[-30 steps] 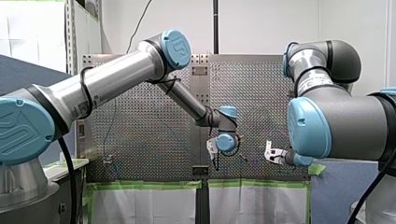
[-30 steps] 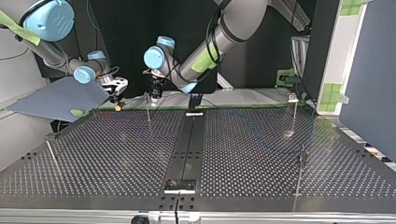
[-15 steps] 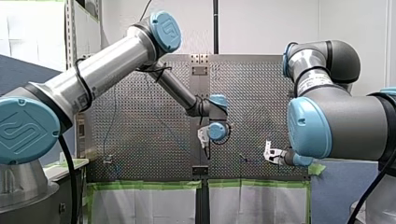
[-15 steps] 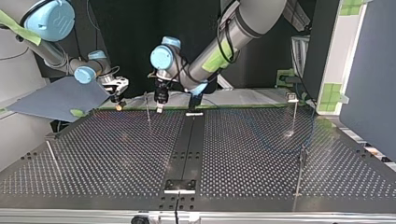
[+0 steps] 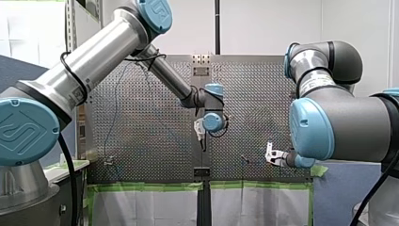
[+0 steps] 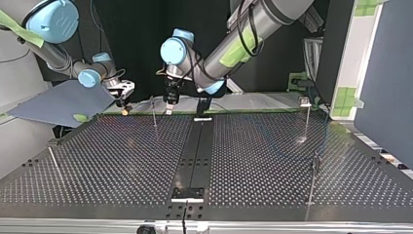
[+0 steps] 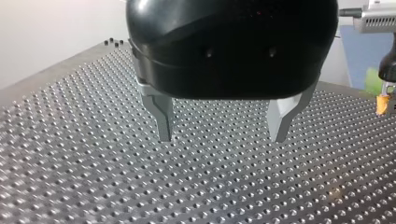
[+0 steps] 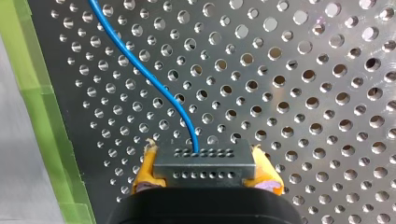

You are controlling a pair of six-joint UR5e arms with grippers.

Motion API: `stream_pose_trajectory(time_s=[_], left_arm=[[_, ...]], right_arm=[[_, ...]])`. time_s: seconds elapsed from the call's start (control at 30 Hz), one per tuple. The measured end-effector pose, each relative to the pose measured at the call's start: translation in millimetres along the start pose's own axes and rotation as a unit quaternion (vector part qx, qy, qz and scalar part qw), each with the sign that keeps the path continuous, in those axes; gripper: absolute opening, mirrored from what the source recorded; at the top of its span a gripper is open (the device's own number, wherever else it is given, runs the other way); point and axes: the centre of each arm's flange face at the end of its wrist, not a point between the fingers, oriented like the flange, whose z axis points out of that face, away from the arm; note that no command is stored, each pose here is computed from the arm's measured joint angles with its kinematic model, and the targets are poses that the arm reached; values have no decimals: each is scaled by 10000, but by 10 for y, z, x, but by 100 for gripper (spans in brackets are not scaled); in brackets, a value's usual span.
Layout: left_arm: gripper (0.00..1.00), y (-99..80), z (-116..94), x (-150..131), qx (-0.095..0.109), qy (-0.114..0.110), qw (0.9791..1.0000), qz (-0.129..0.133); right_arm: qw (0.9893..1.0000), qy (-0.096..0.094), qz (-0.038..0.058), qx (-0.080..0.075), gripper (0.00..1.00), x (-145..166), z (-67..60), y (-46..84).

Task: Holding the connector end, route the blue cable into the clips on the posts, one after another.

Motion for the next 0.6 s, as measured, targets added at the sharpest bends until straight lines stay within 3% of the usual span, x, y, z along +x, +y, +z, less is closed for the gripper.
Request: stream_pose_trajectory(time_s=[0.3, 0.6], left_arm=[[100, 67, -278, -263, 8, 7, 9991, 425], [100, 157, -582, -508, 8, 12, 9986, 527]], right_arm=[[10000, -2, 0, 6, 0, -3, 2, -8], [10000, -3, -16, 8, 0, -4, 4, -13]])
